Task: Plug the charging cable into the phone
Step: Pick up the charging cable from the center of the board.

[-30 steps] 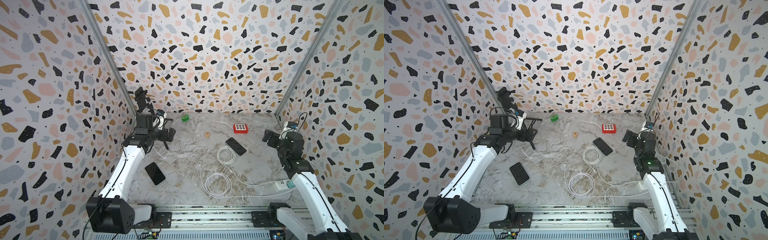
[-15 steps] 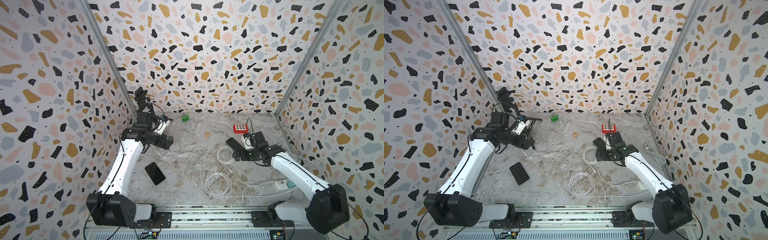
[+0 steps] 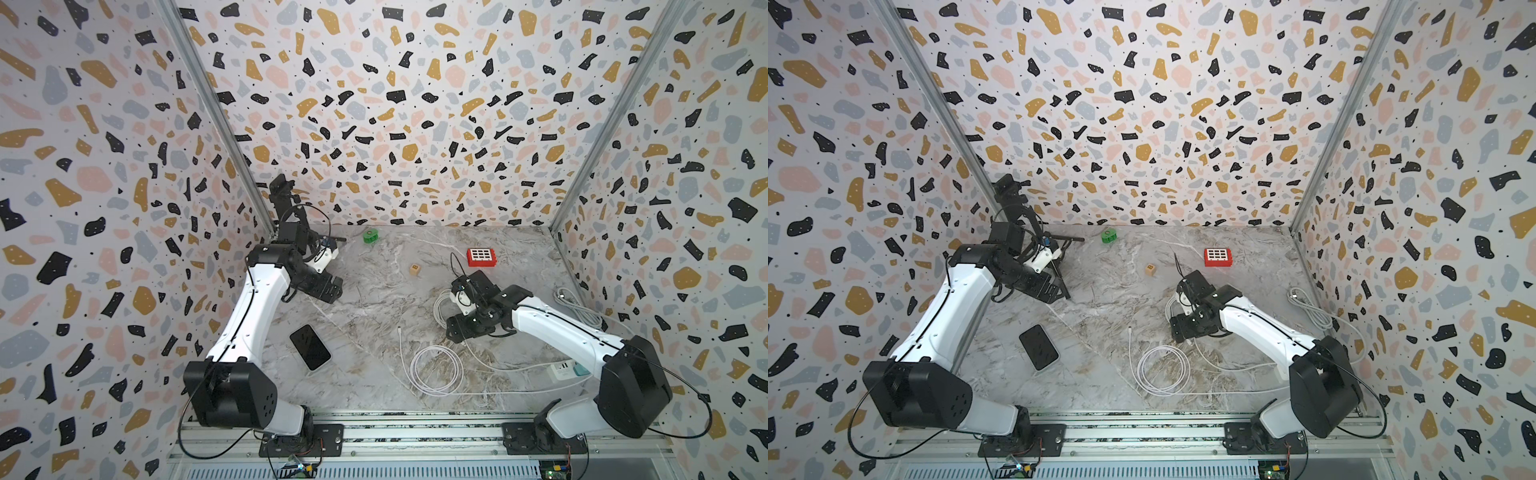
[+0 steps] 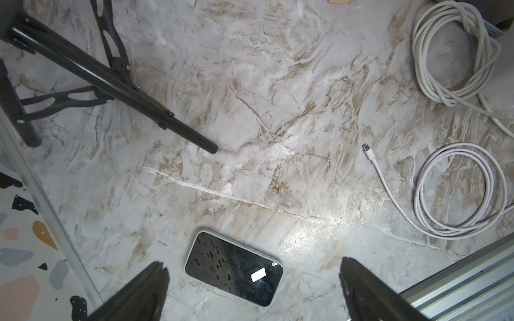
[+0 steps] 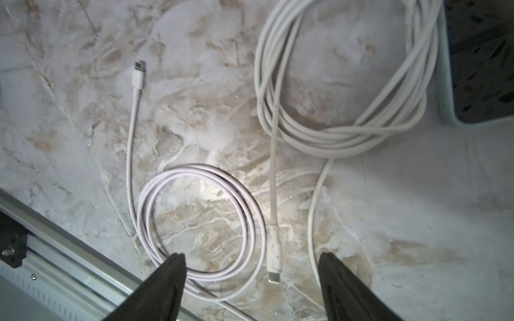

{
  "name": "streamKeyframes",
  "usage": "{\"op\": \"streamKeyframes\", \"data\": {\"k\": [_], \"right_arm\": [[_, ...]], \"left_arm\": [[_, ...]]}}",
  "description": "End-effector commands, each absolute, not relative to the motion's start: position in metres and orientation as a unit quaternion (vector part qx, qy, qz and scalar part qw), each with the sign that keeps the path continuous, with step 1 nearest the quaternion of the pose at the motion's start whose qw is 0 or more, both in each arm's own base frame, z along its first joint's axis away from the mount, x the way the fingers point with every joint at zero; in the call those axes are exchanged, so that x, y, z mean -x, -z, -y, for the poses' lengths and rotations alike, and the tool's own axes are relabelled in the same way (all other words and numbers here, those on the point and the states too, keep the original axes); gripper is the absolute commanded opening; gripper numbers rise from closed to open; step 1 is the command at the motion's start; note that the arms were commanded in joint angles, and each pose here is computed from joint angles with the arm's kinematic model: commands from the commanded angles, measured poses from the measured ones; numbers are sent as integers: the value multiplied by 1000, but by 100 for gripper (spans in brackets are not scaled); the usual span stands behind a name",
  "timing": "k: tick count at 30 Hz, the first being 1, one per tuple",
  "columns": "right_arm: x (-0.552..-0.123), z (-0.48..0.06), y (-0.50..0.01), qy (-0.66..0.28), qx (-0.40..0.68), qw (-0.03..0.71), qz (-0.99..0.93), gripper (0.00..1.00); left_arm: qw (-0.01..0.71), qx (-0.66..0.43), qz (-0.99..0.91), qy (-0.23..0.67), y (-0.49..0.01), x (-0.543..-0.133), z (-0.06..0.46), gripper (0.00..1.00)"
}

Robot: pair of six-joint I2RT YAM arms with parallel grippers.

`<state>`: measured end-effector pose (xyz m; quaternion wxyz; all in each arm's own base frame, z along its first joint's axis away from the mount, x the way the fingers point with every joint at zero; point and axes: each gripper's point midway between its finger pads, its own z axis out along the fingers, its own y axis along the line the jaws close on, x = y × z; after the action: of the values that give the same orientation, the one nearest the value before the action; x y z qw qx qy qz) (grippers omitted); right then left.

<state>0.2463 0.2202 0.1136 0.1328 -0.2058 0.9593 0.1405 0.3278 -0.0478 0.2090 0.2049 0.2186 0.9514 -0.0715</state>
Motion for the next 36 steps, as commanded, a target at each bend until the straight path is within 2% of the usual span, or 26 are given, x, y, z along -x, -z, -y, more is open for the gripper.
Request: {"op": "streamKeyframes", "data": {"k": [1, 4, 10, 13, 15, 17, 25, 29, 35, 36], "right_arm": [[-263, -238, -140, -93, 217, 195, -952, 79], [-265, -275, -145, -90, 217, 215, -948, 74], [-262, -335, -119, -55, 195, 212, -956, 69], [-258, -349, -93, -51, 163, 176, -969, 66], [-254, -359, -76, -57, 150, 145, -976, 58], [-250, -364, -60, -55, 142, 120, -981, 55], [-245, -370, -30, -42, 119, 89, -988, 52], [-245, -364, -18, -9, 115, 78, -990, 41], [-243, -352, -1, 25, 111, 67, -991, 15], [-243, -351, -1, 27, 111, 67, -991, 14]], "left_arm": [[221, -184, -956, 58, -216, -337, 41, 100], [232, -162, -957, 62, -218, -337, 42, 100], [246, -128, -959, 65, -224, -329, 39, 100], [253, -122, -958, 64, -228, -326, 36, 100], [255, -119, -957, 67, -230, -325, 36, 100], [258, -118, -956, 73, -232, -325, 37, 100], [257, -121, -955, 81, -233, -322, 40, 100], [255, -120, -956, 87, -232, -321, 42, 100], [253, -118, -955, 100, -233, -318, 46, 100], [252, -116, -955, 103, -232, -318, 46, 100]]}}
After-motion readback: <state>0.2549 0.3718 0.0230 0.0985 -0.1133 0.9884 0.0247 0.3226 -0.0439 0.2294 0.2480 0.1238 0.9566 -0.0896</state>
